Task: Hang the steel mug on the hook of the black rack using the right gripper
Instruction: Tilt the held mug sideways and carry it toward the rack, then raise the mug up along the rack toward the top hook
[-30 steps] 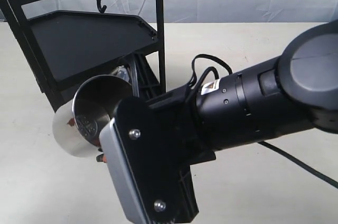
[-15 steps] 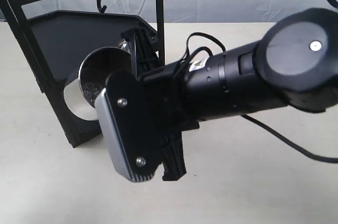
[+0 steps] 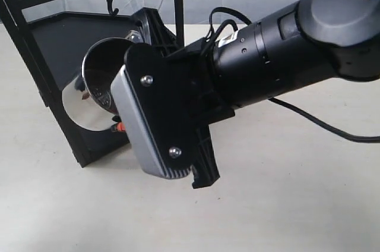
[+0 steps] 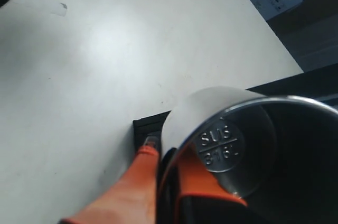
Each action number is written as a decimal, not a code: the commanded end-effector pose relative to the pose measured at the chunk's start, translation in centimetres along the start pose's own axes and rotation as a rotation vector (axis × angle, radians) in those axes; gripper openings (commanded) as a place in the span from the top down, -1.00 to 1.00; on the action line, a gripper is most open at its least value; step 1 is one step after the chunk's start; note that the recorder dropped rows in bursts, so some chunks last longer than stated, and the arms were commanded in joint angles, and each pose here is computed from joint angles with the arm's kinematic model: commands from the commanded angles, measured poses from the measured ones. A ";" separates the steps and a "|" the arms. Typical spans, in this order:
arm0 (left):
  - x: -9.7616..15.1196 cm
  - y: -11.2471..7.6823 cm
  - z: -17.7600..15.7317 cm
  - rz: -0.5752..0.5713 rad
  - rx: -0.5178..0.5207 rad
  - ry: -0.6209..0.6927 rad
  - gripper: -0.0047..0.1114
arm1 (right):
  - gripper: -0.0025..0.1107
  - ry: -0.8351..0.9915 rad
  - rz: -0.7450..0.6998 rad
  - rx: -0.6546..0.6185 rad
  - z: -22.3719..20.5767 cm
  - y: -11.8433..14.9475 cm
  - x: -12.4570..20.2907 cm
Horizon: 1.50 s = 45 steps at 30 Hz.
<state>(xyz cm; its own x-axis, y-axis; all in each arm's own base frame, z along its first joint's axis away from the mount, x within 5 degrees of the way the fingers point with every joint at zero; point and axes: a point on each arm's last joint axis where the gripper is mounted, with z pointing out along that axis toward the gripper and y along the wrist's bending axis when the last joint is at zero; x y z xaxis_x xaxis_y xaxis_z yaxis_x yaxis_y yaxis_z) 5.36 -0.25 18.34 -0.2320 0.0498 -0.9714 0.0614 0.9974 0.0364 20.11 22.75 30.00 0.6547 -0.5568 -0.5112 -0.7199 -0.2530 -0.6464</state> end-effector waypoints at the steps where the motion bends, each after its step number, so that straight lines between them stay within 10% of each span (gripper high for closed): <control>1: -0.2 0.0 0.0 0.000 0.001 -0.011 0.92 | 0.96 -0.030 -0.023 0.020 -0.8 -1.1 -0.9; 45: -0.2 0.0 0.0 0.000 0.001 -0.011 0.92 | 0.96 0.013 -0.089 0.094 0.3 -4.7 -0.6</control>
<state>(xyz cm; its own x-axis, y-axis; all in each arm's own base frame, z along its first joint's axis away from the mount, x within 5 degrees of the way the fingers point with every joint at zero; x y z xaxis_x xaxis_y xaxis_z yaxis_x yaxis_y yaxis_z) 5.36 -0.25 18.34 -0.2320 0.0498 -0.9714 0.0614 0.9974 0.0364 22.95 24.53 32.66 0.7137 -0.5456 -0.4392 -0.6388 -0.2498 -0.7277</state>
